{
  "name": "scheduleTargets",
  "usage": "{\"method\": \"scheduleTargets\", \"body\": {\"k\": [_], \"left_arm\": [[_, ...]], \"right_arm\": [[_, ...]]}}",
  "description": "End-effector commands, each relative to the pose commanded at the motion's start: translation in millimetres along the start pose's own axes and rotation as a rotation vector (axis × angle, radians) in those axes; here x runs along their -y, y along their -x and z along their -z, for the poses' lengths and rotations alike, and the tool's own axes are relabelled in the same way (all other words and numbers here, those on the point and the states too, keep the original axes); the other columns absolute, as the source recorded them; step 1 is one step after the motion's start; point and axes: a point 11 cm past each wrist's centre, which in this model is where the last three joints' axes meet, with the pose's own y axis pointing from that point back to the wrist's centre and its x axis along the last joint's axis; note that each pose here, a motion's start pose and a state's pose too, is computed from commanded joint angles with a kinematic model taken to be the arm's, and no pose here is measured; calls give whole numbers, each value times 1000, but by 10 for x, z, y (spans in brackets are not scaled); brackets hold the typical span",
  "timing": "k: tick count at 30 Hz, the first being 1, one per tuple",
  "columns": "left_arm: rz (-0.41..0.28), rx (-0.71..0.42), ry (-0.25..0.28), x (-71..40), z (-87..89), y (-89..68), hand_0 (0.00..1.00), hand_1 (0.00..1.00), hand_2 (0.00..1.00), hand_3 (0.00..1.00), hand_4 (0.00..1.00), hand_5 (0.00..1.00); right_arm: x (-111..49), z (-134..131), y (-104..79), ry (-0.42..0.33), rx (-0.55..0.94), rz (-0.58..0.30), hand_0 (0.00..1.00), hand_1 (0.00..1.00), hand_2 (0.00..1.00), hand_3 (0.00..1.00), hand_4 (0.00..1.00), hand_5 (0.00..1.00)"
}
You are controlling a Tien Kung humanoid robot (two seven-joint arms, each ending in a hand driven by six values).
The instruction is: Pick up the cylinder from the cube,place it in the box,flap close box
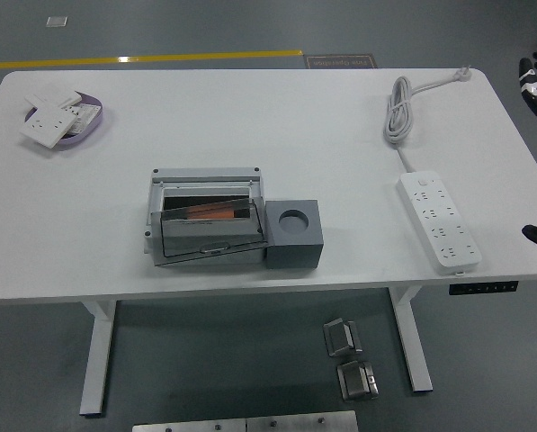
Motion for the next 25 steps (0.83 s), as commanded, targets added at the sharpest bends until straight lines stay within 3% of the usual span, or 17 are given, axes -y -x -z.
{"method": "scheduleTargets", "body": {"k": [8, 25], "left_arm": [[5, -2, -7, 6, 19, 36, 596, 636, 551, 553, 586, 303], [8, -4, -2, 1, -7, 51, 596, 636, 550, 553, 584, 312]], "right_arm": [[23, 64, 109, -21, -6, 21, 814, 723, 716, 692, 665, 377], [2, 63, 52, -26, -32, 19, 811, 721, 711, 686, 658, 368]]}}
